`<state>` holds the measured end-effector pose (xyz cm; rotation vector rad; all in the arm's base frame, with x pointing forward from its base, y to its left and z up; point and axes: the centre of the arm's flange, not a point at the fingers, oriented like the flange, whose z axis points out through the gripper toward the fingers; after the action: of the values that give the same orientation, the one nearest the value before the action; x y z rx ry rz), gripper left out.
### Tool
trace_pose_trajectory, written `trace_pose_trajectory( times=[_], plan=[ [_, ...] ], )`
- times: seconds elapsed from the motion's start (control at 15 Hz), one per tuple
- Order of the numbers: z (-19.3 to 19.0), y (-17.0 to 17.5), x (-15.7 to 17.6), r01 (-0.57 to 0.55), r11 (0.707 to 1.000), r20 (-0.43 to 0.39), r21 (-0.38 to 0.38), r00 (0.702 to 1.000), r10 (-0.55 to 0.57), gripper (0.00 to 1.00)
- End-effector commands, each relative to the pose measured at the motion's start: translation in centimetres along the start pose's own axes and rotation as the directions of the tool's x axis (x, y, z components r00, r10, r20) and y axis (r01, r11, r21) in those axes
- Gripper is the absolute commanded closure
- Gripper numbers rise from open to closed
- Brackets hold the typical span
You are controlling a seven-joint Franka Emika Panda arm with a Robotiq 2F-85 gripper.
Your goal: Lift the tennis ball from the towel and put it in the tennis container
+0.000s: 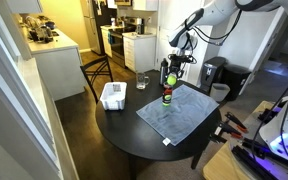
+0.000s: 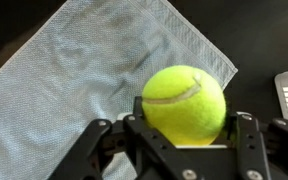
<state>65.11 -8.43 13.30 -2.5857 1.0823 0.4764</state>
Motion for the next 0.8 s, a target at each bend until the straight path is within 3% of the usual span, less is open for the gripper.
trace_pose_trajectory(
  times=[0.0,0.33,0.6,0.67,0.73],
  plan=[
    [-0.5,2.0,-1.2,0.002,1.000,-0.014,0.019,1.000,-0.001,0.57],
    [-0.3,2.6,0.3,0.001,0.995,-0.157,0.100,0.987,0.015,0.57],
    [0.0,2.8,1.0,-0.003,0.992,-0.207,0.128,0.978,0.030,0.57],
    [0.0,2.8,1.1,-0.008,0.991,-0.216,0.131,0.976,0.036,0.25],
    [0.0,2.9,1.1,-0.007,0.992,-0.223,0.130,0.974,0.036,0.07]
  ],
)
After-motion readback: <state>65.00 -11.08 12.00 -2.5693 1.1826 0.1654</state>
